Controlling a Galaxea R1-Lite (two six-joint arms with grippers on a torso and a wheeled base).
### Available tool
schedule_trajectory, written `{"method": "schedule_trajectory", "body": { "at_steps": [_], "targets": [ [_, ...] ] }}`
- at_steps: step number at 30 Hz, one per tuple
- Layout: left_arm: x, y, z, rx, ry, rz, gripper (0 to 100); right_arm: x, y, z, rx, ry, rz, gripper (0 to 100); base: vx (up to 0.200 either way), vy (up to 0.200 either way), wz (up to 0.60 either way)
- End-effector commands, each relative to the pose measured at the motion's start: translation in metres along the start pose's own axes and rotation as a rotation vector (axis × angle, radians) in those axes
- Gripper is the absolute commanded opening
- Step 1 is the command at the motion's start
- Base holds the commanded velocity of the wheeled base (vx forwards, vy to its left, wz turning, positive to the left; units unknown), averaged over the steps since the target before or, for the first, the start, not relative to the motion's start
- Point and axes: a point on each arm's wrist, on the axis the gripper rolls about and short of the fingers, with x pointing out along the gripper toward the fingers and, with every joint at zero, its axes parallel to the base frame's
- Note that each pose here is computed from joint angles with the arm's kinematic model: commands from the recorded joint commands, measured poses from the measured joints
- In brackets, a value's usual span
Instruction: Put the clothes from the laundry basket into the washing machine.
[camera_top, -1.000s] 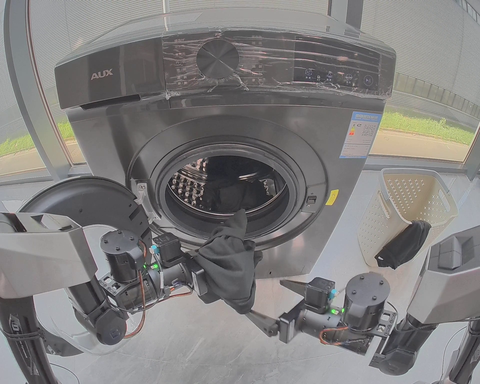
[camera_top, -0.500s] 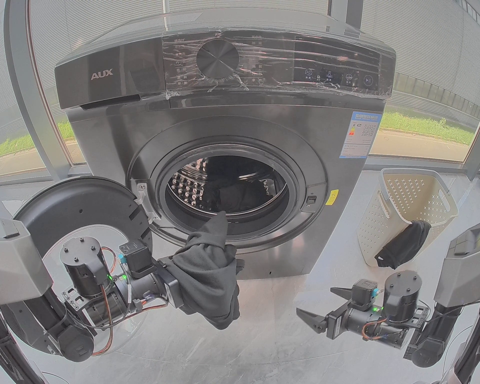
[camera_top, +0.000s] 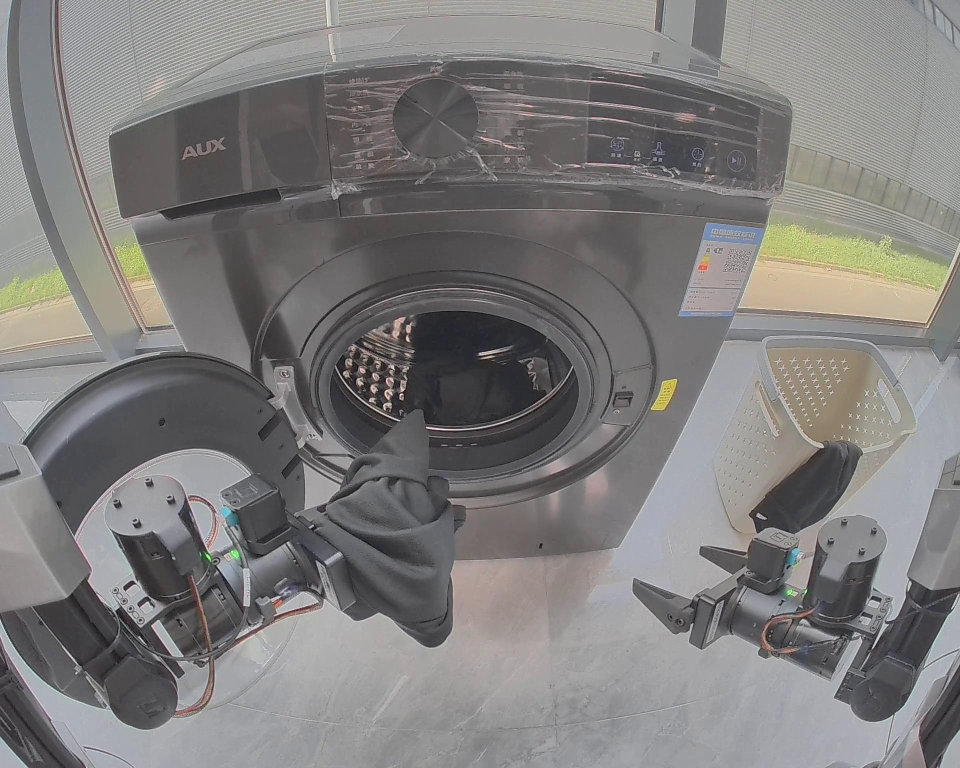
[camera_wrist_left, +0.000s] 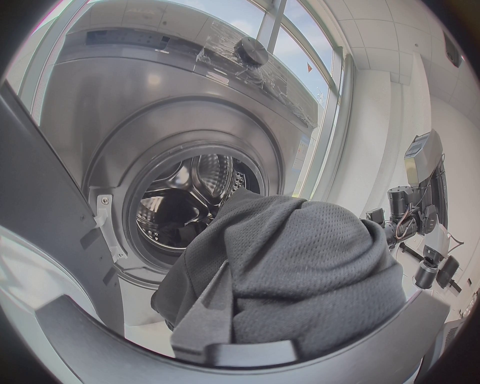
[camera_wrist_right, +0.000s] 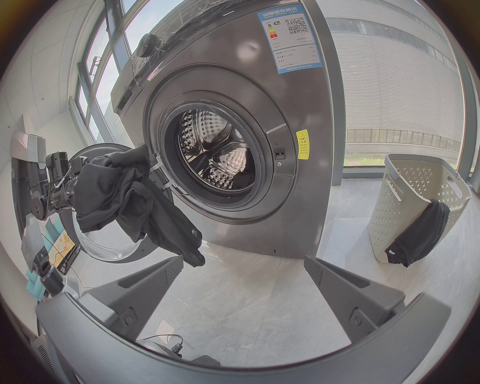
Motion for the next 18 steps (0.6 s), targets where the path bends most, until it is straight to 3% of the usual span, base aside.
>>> {"method": "schedule_trajectory", "body": {
  "at_steps": [1,6,15,18],
  "targets": [
    [0.005,0.001,-0.008,-0.006,0.027,0.000,0,0.001,-0.001,0.000,0.007,-0.001,-0.006,100,0.200,0.000,0.00],
    [0.010,0.002,-0.010,-0.006,0.029,0.000,0,0.002,-0.001,0.002,0.009,-0.008,-0.006,100,0.200,0.000,0.00],
    [0.012,-0.008,-0.018,-0.004,0.061,-0.029,0,0.002,0.001,0.001,0.010,-0.007,0.004,100,0.000,0.000,0.00],
    [0.015,-0.007,-0.019,-0.005,0.063,-0.026,0,0.002,0.002,0.001,0.009,-0.006,0.007,100,0.200,0.000,0.00]
  ]
}}
